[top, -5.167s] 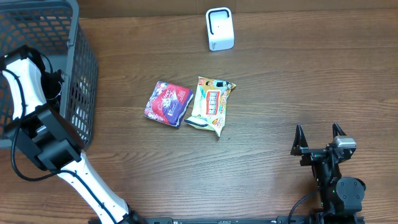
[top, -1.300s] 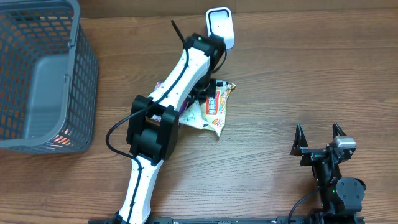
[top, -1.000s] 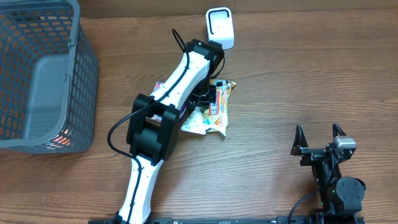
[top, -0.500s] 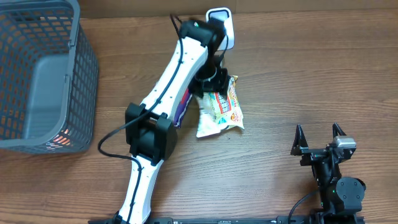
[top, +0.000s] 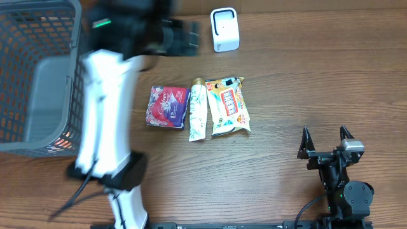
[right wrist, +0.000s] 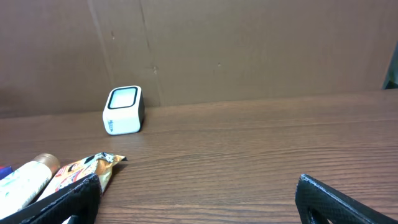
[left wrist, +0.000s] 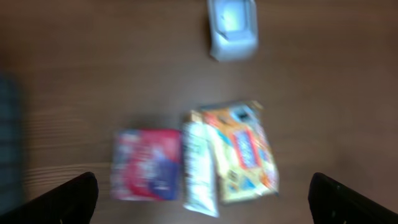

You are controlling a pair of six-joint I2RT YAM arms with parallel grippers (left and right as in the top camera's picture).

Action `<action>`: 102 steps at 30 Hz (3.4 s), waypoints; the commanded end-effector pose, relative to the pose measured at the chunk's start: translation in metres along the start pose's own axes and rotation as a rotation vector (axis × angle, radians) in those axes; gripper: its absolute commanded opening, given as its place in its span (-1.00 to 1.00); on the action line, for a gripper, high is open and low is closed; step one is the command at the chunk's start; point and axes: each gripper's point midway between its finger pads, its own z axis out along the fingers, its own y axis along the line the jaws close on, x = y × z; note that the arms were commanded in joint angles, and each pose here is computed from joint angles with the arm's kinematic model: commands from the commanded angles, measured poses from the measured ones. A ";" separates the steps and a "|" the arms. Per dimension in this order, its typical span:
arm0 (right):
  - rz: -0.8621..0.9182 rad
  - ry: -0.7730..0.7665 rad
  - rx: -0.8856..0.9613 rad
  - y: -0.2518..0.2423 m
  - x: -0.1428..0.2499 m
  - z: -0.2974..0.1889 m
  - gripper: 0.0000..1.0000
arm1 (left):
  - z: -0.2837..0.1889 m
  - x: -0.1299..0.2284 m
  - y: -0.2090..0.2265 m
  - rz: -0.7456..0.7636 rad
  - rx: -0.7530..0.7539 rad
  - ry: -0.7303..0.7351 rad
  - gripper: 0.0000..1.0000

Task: Scan the item barcode
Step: 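Carry the white tube out and lay it between the two packs, then move the left gripper back toward the basket, then grasp the small orange box inside the basket with the left gripper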

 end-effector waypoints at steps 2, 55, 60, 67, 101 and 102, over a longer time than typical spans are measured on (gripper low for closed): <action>-0.004 -0.005 0.007 -0.002 0.001 0.000 1.00 | -0.098 -0.017 0.116 -0.174 -0.359 -0.260 1.00; -0.004 -0.005 0.007 -0.002 0.001 0.000 1.00 | 0.079 0.162 0.399 -1.242 -0.861 0.422 1.00; -0.004 -0.005 0.007 -0.002 0.001 0.000 1.00 | 0.084 0.176 0.396 -1.308 -0.887 0.451 1.00; -0.004 -0.005 0.007 -0.002 0.001 0.000 1.00 | 0.090 0.206 0.401 -1.416 -1.002 0.484 1.00; -0.004 -0.005 0.007 -0.002 0.001 0.000 1.00 | 0.144 0.260 0.418 -1.359 -0.985 0.540 -0.69; -0.004 -0.005 0.007 -0.002 0.001 0.000 1.00 | 0.143 0.261 0.418 -1.347 -0.981 0.549 -0.86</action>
